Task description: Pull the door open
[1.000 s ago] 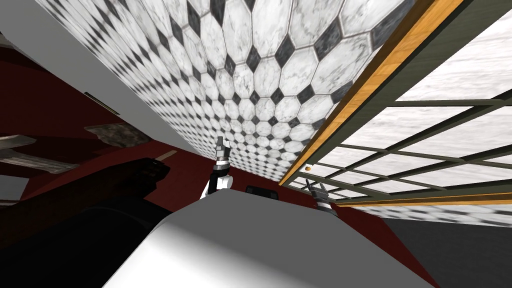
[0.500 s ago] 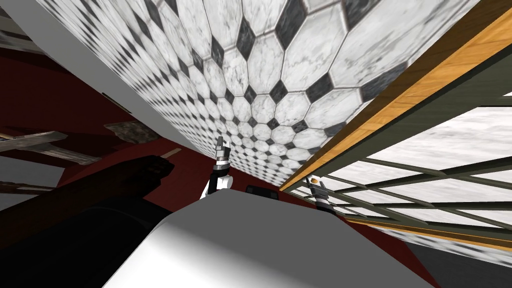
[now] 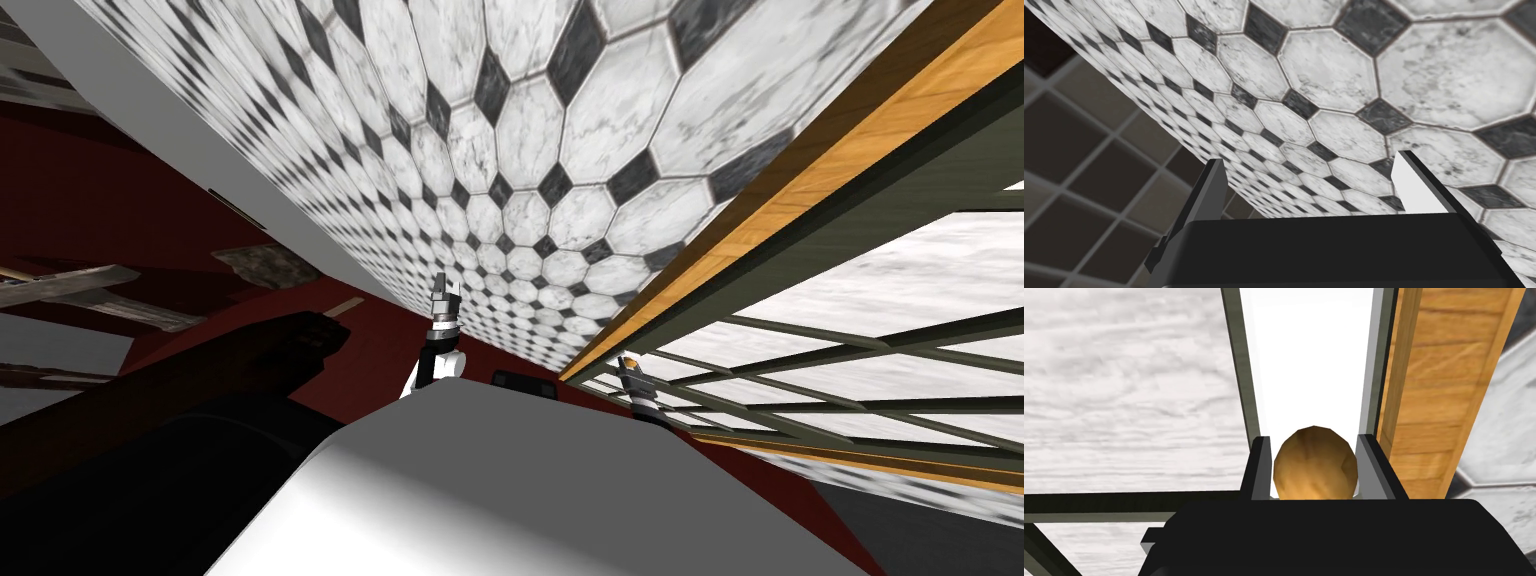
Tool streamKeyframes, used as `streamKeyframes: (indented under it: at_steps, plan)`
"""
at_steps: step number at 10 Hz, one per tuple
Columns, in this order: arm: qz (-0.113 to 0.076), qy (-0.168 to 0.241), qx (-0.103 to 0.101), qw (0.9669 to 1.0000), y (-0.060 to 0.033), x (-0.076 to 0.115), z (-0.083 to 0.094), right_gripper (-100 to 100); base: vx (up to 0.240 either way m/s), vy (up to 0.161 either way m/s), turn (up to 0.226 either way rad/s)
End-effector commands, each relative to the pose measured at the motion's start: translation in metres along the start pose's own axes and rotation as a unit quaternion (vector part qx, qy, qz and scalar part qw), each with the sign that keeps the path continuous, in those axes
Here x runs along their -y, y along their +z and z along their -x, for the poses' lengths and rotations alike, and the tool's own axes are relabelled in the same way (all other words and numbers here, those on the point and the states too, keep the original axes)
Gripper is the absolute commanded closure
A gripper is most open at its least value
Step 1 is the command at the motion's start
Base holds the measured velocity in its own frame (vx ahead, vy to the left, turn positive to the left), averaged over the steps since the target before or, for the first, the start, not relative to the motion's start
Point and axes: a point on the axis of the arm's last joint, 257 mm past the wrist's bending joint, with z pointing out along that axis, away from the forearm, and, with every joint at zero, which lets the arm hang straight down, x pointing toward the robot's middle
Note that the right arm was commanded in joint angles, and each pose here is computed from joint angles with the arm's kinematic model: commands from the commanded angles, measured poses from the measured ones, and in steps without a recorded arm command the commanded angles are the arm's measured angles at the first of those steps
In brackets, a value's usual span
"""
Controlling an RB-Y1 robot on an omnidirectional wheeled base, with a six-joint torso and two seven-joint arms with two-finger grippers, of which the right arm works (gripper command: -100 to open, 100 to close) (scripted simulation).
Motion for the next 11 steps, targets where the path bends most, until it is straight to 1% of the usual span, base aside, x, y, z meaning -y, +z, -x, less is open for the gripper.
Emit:
streamKeyframes:
  at_steps: [1,2,3,6,8,10,11]
  plan:
    - [0.001,0.0,0.005,1.0,0.0016,-0.0001,0.003,100,0.0,0.0,0.0]
    - [-0.001,0.016,0.0,0.9999,0.0005,-0.0004,-0.0002,100,-0.013,-0.01,0.021]
    - [-0.001,0.023,0.0,0.9997,0.0009,-0.0006,-0.0001,100,-0.021,-0.013,0.025]
    - [-0.003,0.068,0.002,0.9977,0.0032,-0.0019,0.0004,100,-0.034,-0.015,0.03]
    - [-0.004,0.096,0.003,0.9953,0.0046,-0.0027,0.0007,100,-0.038,-0.013,0.028]
    - [-0.005,0.129,0.005,0.9916,0.0065,-0.0037,0.001,100,-0.047,-0.016,0.035]
    - [-0.005,0.134,0.005,0.9909,0.0065,-0.0037,0.001,100,-0.03,-0.01,0.017]
